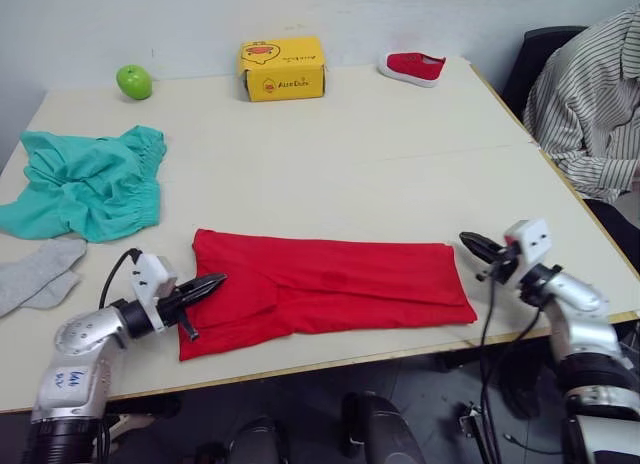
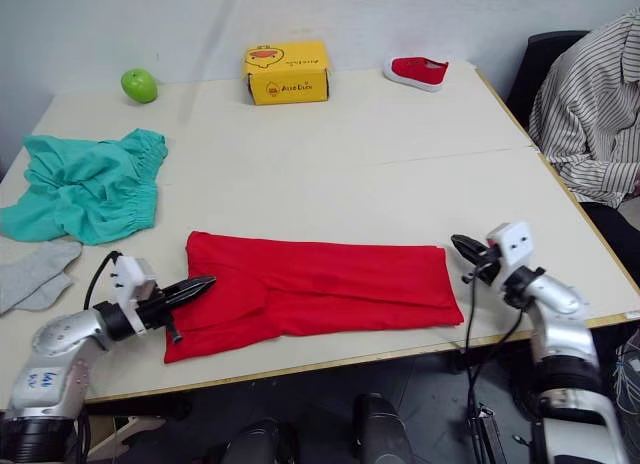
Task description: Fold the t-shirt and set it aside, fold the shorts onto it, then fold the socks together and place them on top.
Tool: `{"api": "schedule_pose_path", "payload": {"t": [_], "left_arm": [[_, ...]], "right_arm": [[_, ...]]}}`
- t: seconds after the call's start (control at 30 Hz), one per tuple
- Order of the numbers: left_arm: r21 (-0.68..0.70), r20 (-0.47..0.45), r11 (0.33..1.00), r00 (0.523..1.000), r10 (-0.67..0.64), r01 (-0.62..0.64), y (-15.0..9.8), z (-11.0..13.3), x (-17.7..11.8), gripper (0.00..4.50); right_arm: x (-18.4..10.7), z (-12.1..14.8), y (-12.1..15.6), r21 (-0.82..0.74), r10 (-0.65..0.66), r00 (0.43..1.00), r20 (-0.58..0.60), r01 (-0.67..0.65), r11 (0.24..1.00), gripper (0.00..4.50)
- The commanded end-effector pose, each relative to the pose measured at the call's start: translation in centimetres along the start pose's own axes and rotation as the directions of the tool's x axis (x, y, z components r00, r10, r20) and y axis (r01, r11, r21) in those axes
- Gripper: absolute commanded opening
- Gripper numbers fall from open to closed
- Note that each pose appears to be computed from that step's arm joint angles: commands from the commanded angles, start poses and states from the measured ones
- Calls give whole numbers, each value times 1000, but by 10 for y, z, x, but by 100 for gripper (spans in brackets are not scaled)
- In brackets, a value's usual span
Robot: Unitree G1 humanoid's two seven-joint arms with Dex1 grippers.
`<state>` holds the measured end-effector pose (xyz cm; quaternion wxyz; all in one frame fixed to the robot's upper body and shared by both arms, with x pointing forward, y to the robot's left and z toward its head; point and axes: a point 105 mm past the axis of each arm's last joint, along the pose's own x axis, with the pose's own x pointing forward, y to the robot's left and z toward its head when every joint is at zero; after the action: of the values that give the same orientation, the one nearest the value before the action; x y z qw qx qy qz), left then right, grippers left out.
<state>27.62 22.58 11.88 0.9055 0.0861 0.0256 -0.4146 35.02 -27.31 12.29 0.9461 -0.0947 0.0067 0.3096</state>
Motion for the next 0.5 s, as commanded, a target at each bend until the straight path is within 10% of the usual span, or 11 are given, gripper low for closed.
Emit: {"api": "schedule_pose_path", "payload": {"t": [0.03,0.33,0.5], "left_arm": [[59,27,989,990,-137,136,-15,30,-10,93],[80,23,946,949,-316,313,-57,38,-2,384],[60,65,928,926,-371,368,-73,43,3,450]], "right_arm": [[-7,24,2,-42,195,978,-75,-199,979,95],[16,-2,10,31,395,836,-380,-415,909,408],[36,-4,19,48,449,780,-435,-478,877,388]]}}
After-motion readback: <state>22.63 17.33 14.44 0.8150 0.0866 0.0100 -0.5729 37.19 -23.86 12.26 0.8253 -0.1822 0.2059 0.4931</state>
